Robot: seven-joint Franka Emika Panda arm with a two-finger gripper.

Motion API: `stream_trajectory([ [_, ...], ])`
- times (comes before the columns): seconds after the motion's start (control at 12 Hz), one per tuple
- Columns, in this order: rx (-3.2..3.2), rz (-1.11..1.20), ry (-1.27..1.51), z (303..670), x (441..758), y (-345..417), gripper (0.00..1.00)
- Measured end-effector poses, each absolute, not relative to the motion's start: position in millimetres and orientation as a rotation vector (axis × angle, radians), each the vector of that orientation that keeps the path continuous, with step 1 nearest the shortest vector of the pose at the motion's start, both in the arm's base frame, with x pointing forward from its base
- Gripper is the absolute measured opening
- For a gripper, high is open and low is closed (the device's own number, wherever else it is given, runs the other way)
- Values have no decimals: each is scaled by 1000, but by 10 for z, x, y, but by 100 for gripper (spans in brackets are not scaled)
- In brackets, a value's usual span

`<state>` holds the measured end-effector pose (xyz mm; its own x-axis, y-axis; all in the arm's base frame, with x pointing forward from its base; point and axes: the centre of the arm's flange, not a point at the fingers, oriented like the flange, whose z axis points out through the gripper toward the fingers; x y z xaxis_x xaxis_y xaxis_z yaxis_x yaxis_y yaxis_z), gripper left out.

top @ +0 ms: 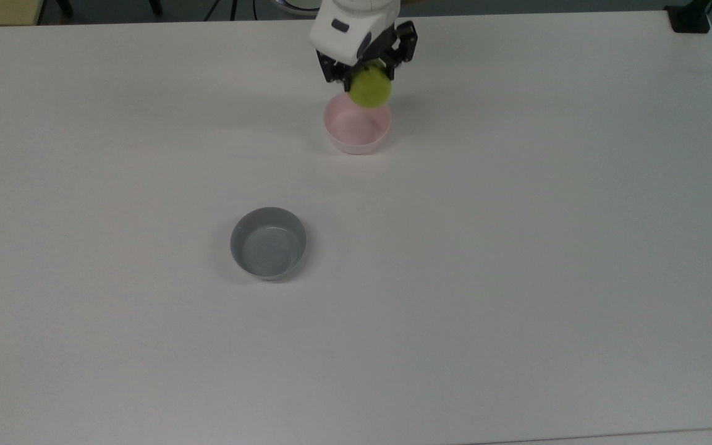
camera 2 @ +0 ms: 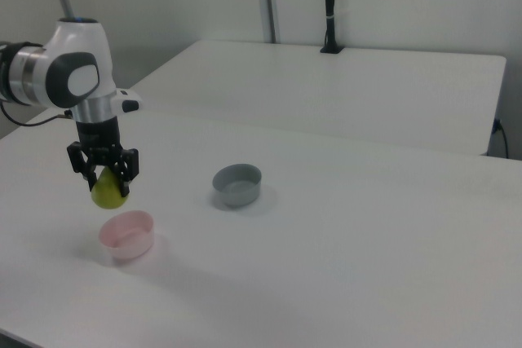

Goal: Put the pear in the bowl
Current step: 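Lower the pear into the pink bowl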

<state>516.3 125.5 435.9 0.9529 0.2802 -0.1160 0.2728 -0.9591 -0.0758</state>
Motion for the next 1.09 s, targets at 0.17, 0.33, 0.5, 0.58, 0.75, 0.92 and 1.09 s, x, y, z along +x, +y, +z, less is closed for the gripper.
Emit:
stream_trajectory([
  [0.17,-3063,207,-436,4081,5261,1285,72],
  [0.33,-3082,232,-461,3854,5317,1311,72],
  [0.5,-3091,243,-475,3683,5346,1327,72],
  [0.58,-3094,249,-480,3611,5347,1330,72],
  [0.75,-3096,270,-483,3529,5322,1326,72],
  [0.92,-3108,289,-500,3474,5292,1309,72],
  [1.09,-3111,307,-502,3427,5263,1293,72],
])
